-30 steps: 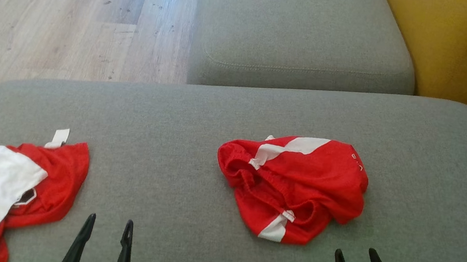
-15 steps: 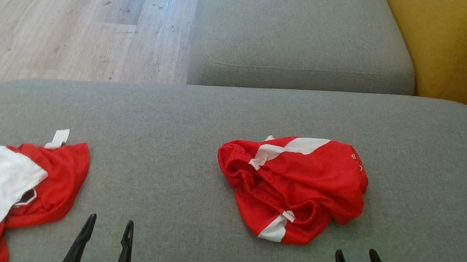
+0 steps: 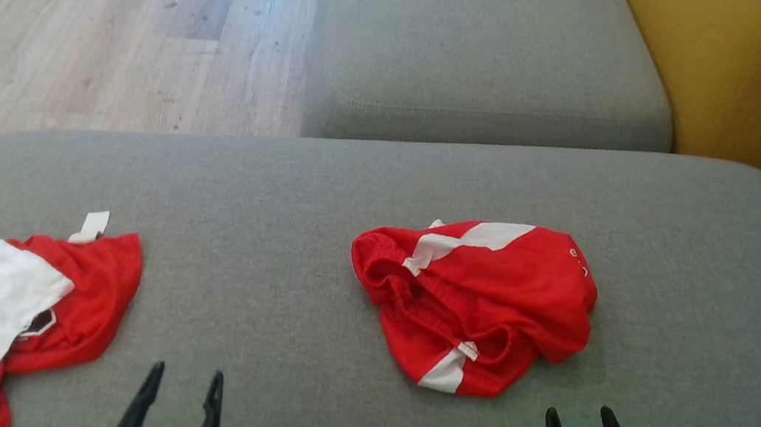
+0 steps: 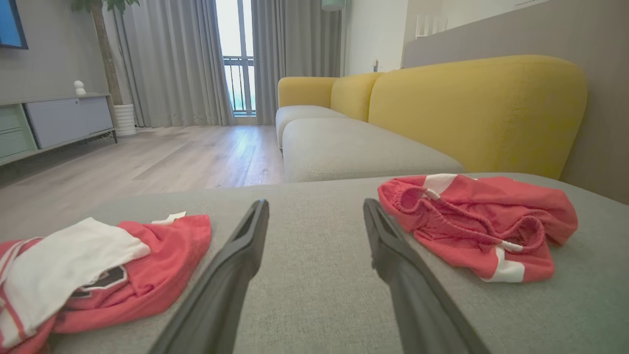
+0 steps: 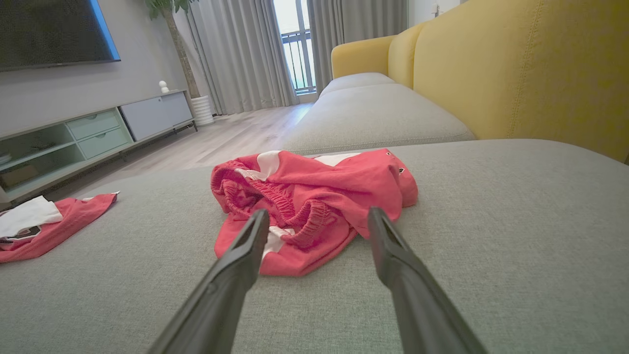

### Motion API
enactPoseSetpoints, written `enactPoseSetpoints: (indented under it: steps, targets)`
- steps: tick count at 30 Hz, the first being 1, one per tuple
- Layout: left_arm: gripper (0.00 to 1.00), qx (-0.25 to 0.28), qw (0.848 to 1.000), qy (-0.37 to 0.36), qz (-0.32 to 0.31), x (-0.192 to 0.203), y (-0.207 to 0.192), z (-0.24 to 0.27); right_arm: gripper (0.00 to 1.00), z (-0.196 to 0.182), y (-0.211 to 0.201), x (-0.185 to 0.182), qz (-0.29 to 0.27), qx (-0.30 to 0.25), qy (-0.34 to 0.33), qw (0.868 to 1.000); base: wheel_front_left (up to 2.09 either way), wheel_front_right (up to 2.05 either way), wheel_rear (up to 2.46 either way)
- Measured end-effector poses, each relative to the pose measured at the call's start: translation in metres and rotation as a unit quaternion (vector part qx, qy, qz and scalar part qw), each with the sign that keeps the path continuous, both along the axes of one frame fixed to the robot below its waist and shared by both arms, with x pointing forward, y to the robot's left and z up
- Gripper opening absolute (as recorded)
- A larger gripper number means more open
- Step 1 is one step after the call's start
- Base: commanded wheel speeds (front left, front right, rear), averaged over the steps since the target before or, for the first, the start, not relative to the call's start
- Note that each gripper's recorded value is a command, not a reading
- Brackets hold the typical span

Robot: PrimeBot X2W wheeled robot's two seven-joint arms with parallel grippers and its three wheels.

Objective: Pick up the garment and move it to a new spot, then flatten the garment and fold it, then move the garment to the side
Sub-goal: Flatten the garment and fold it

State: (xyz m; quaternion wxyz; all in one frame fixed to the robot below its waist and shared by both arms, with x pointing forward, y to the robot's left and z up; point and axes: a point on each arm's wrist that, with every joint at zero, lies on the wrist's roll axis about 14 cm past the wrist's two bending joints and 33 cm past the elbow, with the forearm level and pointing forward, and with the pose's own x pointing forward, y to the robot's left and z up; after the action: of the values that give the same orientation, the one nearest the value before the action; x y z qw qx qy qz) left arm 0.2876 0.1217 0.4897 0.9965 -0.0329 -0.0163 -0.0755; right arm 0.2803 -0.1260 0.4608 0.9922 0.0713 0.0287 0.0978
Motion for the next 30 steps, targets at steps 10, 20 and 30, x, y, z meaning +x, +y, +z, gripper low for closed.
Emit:
enactPoseSetpoints:
  steps: [10,20,30]
  targets:
    - [1.0,-0.101,0.987,0.067,-0.102,0.034,-0.07,-0.019,1.0,-0.012,-0.003,0.007,-0.003,-0.011,0.025,1.0,0.0,0.0,0.0]
    - [1.0,-0.252,0.928,0.171,-0.212,0.087,-0.155,-0.017,1.0,-0.02,-0.013,0.039,-0.016,-0.017,0.043,0.999,0.0,0.0,0.0]
    - [1.0,-0.283,0.888,0.268,-0.244,0.114,-0.202,-0.044,1.0,-0.029,-0.026,0.056,-0.035,-0.024,0.059,0.997,0.0,0.0,0.0]
